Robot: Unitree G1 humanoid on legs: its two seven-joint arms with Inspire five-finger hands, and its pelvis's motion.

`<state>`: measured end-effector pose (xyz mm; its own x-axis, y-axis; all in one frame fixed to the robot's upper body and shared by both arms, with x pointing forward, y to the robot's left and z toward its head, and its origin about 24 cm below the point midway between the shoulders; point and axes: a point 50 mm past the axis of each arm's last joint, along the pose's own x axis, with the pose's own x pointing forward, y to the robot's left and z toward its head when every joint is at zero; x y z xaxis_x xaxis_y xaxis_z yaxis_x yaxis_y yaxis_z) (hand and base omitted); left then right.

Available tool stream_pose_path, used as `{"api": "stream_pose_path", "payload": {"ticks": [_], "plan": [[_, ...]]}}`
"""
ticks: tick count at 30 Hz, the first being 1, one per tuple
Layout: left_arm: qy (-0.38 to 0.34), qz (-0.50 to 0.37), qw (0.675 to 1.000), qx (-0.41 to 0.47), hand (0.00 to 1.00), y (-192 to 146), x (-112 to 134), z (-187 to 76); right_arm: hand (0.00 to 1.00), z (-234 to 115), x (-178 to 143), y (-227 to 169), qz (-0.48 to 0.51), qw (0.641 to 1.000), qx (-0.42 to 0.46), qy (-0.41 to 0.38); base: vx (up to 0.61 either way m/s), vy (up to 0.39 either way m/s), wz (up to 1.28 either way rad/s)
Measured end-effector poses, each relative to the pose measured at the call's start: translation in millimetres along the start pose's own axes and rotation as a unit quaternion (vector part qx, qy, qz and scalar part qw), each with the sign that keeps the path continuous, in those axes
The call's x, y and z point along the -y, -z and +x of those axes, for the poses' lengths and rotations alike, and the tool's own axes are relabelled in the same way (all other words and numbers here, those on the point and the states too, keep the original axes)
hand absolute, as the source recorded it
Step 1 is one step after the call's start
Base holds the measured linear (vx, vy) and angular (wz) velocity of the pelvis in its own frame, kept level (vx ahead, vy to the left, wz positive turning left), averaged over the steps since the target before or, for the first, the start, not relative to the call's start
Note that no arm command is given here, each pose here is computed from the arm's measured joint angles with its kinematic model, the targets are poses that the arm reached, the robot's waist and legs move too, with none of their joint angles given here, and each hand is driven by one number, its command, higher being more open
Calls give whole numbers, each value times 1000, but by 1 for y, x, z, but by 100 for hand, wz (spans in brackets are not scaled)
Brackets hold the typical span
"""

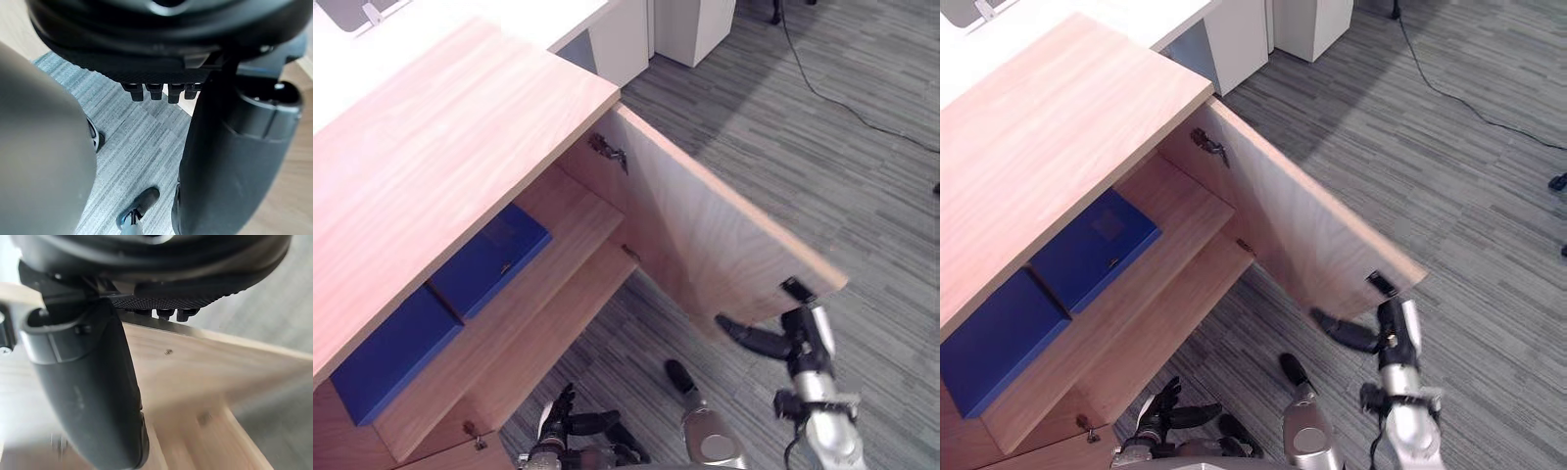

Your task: Walk over to the cabinet, pick up the folder, carry it to the office cabinet, place the folder inside the office cabinet, then close the office cabinet door

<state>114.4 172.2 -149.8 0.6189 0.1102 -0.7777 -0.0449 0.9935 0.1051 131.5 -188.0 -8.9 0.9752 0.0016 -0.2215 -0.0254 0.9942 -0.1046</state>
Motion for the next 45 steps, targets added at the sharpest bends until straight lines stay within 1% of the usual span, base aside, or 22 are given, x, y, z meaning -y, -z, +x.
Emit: {"api": "stream_pose_path", "payload": {"ticks": [1, 3, 5, 8, 12, 14, 15, 17, 18, 20, 21, 22, 24, 25, 28, 31, 34, 35, 37, 39, 42, 45], "plan": [[-1, 3, 1000, -3, 100, 0, -1, 1, 100, -5, -7, 3, 5, 1000, -8, -18, -47, -53, 8], [2, 23, 1000, -6, 100, 1, -3, 2, 100, -18, -33, 12, 25, 995, -34, -92, -41, -44, 23], [9, 35, 999, -3, 100, -2, -1, 3, 100, -20, -51, 11, 34, 989, -34, -142, -60, -38, 48], [12, 51, 999, -4, 100, -5, -1, 5, 100, -10, -71, 1, 18, 980, -5, -198, -70, -29, 77], [-1, 71, 997, -6, 100, -5, -16, 6, 100, 28, -84, -25, -34, 969, 70, -234, -45, -27, 88], [-8, 75, 997, -4, 100, -7, -21, 6, 100, 51, -83, -31, -65, 968, 88, -226, -12, -9, 96], [-10, 74, 997, 0, 100, -9, -22, 7, 100, 70, -77, -39, -85, 969, 103, -207, -4, 0, 115], [-13, 66, 998, -1, 100, -10, -22, 7, 100, 91, -69, -46, -98, 974, 112, -171, 0, -1, 107], [-16, 59, 998, 2, 100, -11, -23, 7, 100, 110, -59, -52, -97, 980, 114, -129, 6, 6, 88], [-22, 51, 998, 9, 100, -14, -24, 7, 100, 125, -48, -56, -91, 986, 111, -84, -1, 24, 78], [-25, 44, 999, 11, 100, -15, -24, 7, 100, 133, -37, -56, -85, 990, 108, -45, -22, 40, 80], [-32, 31, 999, 9, 100, -13, -26, 6, 100, 135, -21, -50, -66, 993, 94, 8, -27, 32, 71], [-36, 24, 999, 9, 100, -13, -28, 6, 100, 141, 0, -39, -74, 995, 54, 46, -58, 37, 69], [-35, 22, 999, 10, 100, -13, -27, 6, 100, 141, 11, -34, -80, 994, 39, 65, -69, 26, 76], [-43, 0, 999, 9, 100, -11, -28, 5, 100, 139, 21, -26, -56, 994, 18, 96, -44, 1, 72], [-56, -38, 998, 9, 100, -9, -31, 2, 100, 134, 17, -7, -20, 994, -18, 106, 5, -38, 68], [-79, -80, 994, 13, 100, -6, -36, -1, 100, 115, 6, 28, -5, 992, -83, 94, 60, -48, 68], [-90, -94, 991, 17, 100, -6, -39, -3, 100, 108, 0, 46, -3, 989, -123, 84, 73, -53, 90], [-118, -152, 981, 32, 100, -6, -49, -8, 100, 90, -16, 77, -5, 979, -197, 56, 132, -87, 109], [-140, -189, 971, 45, 100, -7, -60, -12, 100, 79, -27, 93, -8, 969, -243, 38, 107, -64, 85], [-171, -213, 959, 74, 100, -13, -77, -20, 100, 74, -33, 101, -25, 963, -267, 24, 79, -43, 84], [-191, -206, 952, 119, 100, -28, -98, -29, 100, 82, -27, 95, -33, 965, -257, 35, 21, -19, 67]]}}
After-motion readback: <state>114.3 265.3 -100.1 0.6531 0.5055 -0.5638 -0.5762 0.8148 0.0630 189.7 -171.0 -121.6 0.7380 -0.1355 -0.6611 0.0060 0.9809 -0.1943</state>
